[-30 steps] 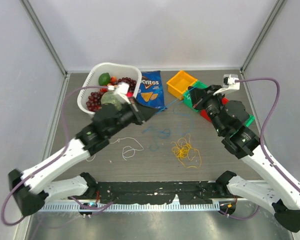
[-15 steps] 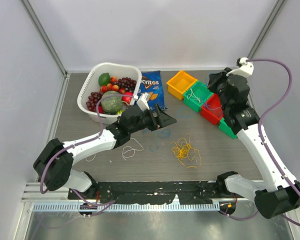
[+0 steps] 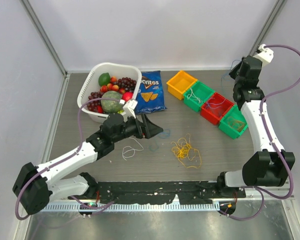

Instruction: Untangle the cables

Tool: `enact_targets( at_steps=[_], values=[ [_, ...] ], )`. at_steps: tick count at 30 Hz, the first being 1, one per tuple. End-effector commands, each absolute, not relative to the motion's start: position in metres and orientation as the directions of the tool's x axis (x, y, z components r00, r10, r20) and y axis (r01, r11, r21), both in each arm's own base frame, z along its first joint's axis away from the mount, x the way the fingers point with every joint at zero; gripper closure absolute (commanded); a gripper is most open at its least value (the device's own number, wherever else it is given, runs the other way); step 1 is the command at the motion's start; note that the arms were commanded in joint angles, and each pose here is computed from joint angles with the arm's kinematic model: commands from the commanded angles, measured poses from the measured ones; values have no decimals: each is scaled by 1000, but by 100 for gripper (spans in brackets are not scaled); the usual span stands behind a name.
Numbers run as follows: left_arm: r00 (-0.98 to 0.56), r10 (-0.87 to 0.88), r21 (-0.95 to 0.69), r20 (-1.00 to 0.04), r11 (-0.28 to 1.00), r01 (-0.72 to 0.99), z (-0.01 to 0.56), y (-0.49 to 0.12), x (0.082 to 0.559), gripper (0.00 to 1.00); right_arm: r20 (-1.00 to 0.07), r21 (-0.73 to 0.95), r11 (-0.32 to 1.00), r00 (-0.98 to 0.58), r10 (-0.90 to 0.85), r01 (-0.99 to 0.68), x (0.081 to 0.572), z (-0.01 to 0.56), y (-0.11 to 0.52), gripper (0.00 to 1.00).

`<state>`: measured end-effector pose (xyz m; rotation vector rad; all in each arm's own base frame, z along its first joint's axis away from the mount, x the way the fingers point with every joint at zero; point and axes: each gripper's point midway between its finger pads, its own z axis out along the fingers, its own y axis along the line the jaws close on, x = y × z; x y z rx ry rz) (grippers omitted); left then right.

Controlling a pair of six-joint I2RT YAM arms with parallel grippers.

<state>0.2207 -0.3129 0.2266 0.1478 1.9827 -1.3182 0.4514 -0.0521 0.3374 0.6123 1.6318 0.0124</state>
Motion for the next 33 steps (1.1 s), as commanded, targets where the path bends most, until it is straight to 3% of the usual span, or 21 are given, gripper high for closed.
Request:
enact_targets(
  at_steps=[1,22,33],
  values=[
    [-677,-243,-672,-695,554,491,212,-295,220,14,-937,347,856,100,335,383,445,371,-65,99],
    [-673,-230,-647,-703,600,471,204,-283,217,18,-869,314,757,-149,473,573,378,214,-70,99],
    [-703,-220,-603,-676,713,357,183,-270,230,19,-768,166,772,-411,492,614,400,141,-60,99]
  ],
)
